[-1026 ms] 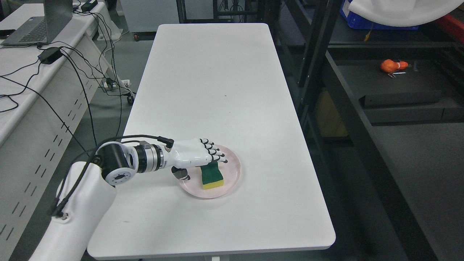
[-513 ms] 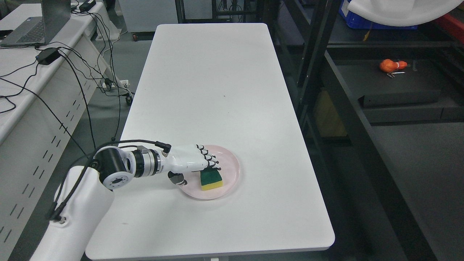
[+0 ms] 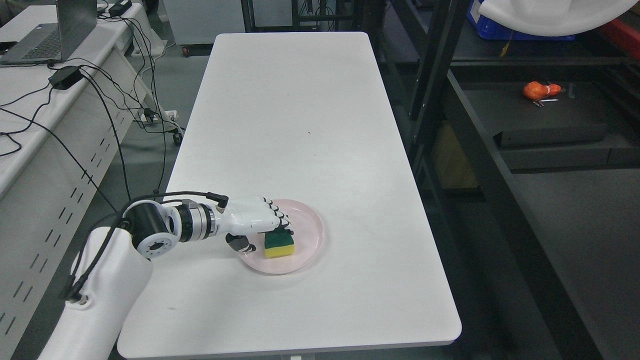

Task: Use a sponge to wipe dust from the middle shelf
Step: 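Close the left hand around the green-and-yellow sponge and lift it, then carry the sponge in the left hand toward the dark metal shelf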

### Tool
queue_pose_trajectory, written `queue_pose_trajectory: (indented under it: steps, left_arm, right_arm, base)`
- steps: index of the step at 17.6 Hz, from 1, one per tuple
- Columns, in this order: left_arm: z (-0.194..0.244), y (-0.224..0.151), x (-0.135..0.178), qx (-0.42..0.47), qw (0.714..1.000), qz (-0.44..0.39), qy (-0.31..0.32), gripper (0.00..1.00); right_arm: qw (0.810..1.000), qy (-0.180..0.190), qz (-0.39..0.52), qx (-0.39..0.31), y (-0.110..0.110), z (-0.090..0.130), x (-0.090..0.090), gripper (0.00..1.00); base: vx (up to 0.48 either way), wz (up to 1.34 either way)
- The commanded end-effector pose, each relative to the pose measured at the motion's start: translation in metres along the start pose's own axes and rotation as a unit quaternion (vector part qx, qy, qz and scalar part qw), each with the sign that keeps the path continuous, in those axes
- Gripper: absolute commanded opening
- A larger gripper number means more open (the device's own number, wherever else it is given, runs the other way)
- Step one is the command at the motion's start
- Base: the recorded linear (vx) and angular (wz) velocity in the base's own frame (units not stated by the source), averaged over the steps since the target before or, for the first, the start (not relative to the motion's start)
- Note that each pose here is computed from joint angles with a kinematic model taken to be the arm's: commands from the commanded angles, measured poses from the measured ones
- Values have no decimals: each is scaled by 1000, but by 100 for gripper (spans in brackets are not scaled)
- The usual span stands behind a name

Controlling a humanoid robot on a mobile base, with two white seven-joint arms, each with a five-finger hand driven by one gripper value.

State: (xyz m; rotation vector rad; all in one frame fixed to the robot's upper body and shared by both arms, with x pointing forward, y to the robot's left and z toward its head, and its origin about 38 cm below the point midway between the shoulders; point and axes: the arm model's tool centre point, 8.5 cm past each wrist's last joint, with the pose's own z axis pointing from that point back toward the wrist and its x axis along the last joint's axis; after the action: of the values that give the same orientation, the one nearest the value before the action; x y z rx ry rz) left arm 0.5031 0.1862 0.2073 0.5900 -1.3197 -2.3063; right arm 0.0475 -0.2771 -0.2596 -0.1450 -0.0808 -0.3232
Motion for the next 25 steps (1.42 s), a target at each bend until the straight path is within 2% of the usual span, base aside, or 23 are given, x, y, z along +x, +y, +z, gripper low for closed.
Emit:
queue_pose_trajectory:
  steps: [1,11,16,19,21,23,25]
  left_arm:
    - [10,1,-18,19,999,30,21,58]
    - [18,-8,-29,28,997,57,33,40]
    - [23,2,-35,74,993,86,46,36]
    - [28,-1,-37,83,991,97,45,22]
    - [29,-1,-36,96,989,111,36,9]
    - [31,-3,-36,92,988,123,27,3]
    - [37,0,-41,104,985,131,33,2]
  right_arm:
    - [1000,25,2,-8,-10,-1,2,100]
    - [1000,25,2,-8,-10,-1,2,100]
    - [1000,24,2,-7,-10,-1,3,100]
    - [1000,25,2,-8,-10,-1,2,100]
    - [1000,25,2,-7,-10,-1,3,100]
    - [1000,25,2,-8,-10,-1,2,100]
    - [1000,24,2,-7,-10,-1,3,100]
  base:
    - [0,0]
    - [0,0]
    - [0,0]
    - [0,0]
    - [0,0]
    - [0,0]
    - [0,0]
